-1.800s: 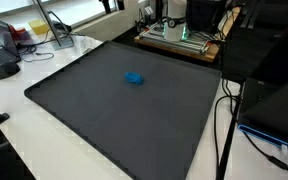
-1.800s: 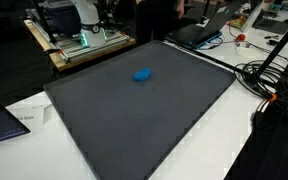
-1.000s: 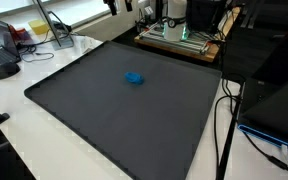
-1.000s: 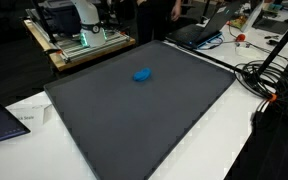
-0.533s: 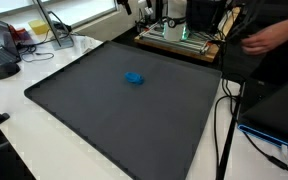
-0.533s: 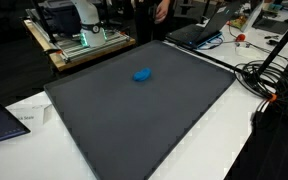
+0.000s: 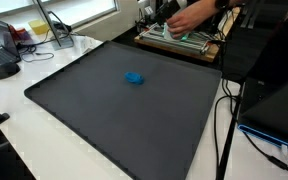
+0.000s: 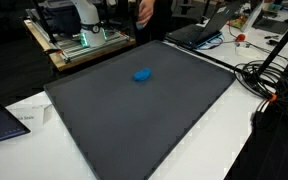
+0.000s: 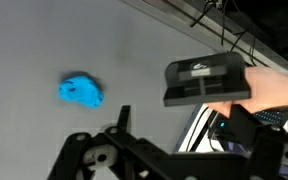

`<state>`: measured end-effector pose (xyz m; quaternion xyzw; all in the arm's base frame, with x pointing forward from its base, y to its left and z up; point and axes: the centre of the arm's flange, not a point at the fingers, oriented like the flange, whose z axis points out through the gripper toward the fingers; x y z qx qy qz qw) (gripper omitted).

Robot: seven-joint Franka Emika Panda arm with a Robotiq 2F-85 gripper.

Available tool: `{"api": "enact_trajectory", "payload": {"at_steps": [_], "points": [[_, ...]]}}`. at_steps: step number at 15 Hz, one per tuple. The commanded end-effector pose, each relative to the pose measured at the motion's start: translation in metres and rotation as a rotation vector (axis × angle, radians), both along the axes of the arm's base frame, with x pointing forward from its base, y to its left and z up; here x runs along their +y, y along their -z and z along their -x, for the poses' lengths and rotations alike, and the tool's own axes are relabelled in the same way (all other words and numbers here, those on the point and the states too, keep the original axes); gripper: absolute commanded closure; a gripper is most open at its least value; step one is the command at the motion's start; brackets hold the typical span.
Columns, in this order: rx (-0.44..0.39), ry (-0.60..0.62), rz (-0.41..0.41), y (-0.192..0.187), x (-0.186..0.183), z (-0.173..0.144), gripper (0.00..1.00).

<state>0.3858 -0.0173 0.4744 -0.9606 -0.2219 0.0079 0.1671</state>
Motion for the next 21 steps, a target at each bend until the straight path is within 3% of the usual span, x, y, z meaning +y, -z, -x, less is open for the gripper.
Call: {"api": "enact_trajectory", "payload": {"at_steps": [1,9,10,12,17,21], "points": [[0.007,-0.083,-0.050,-0.021,-0.018,0.003,0.00],[0.003,-0.105,-0.072,-0.034,-0.032,-0.001,0.00],[0.001,-0.102,-0.071,-0.035,-0.032,-0.001,0.04],[-0.001,-0.100,-0.069,-0.036,-0.032,-0.002,0.27],[-0.005,-0.099,-0.069,-0.037,-0.033,-0.002,0.62],[-0.004,-0.099,-0.068,-0.037,-0.034,-0.002,0.79]]}}
